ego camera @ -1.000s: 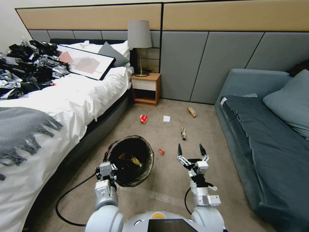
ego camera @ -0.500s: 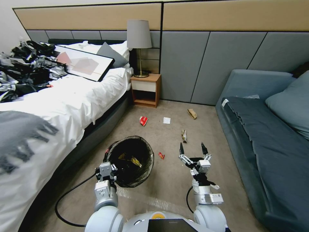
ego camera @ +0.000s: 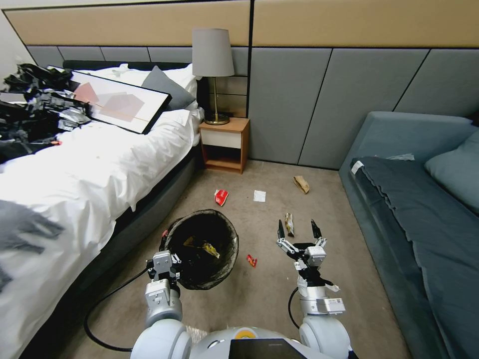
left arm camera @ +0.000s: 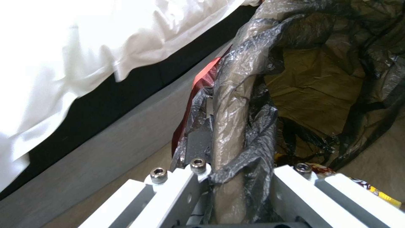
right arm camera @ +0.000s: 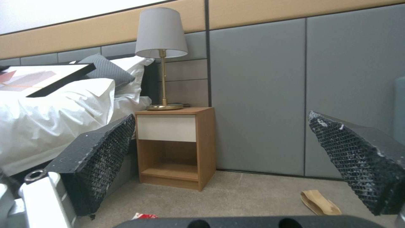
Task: Pick up the trash bin, then pick up the garbage from the floor and place it into the trash bin.
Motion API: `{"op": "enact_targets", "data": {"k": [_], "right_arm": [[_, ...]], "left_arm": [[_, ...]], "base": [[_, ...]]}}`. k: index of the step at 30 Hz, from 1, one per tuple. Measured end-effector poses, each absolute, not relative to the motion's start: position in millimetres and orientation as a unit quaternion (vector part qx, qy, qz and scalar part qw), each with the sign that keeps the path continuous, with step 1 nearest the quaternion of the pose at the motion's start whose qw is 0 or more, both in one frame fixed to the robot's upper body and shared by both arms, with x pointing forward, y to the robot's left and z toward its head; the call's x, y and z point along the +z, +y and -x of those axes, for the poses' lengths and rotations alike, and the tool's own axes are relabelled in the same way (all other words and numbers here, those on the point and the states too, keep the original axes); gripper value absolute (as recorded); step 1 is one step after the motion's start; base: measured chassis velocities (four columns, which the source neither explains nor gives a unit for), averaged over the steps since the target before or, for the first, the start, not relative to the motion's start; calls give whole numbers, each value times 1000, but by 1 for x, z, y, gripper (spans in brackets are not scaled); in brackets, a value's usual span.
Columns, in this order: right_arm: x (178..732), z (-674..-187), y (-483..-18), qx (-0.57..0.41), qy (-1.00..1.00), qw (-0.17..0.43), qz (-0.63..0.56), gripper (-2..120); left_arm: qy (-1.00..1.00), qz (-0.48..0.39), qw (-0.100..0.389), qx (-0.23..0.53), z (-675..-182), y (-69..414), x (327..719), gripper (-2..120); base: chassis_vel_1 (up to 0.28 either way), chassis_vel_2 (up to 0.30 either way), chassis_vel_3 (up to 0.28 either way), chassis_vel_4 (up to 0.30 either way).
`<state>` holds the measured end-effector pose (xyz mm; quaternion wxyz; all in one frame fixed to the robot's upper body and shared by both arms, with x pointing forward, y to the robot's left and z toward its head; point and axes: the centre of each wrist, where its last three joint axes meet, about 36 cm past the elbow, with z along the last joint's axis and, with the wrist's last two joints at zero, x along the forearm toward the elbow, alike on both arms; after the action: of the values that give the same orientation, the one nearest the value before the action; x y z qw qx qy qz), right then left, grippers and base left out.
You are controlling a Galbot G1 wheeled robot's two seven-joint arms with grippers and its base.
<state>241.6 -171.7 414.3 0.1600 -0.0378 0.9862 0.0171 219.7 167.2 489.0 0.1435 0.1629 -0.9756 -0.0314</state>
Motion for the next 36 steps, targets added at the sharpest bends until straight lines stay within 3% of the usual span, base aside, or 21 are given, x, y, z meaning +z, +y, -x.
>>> {"op": "enact_targets", "data": {"k": [12,15,19,23,26,36], "right_arm": [[400,-264,-181,-34,978,176,103,100],[392,-265,-177,-33,982,145,116,100],[374,-268,-173,-12,990,55,127,100],[366,-272,-176,-12,990,19,136,100],[357,-278,-188,-15,985,-79,153,100],[326,-283,-210,-66,956,-200,206,100]], "left_arm": [[-975,-165,144,-32,-220,168,488,1],[-975,-165,144,-33,-220,168,489,1],[-975,-166,141,-33,-220,169,490,1],[-975,-166,141,-33,-220,169,490,1],[-975,-168,141,-33,-220,170,490,1],[-975,-168,140,-30,-223,167,489,1]], "base": [[-58,62,57,-64],[0,0,0,0],[0,0,0,0],[0,0,0,0],[0,0,0,0],[0,0,0,0]]}}
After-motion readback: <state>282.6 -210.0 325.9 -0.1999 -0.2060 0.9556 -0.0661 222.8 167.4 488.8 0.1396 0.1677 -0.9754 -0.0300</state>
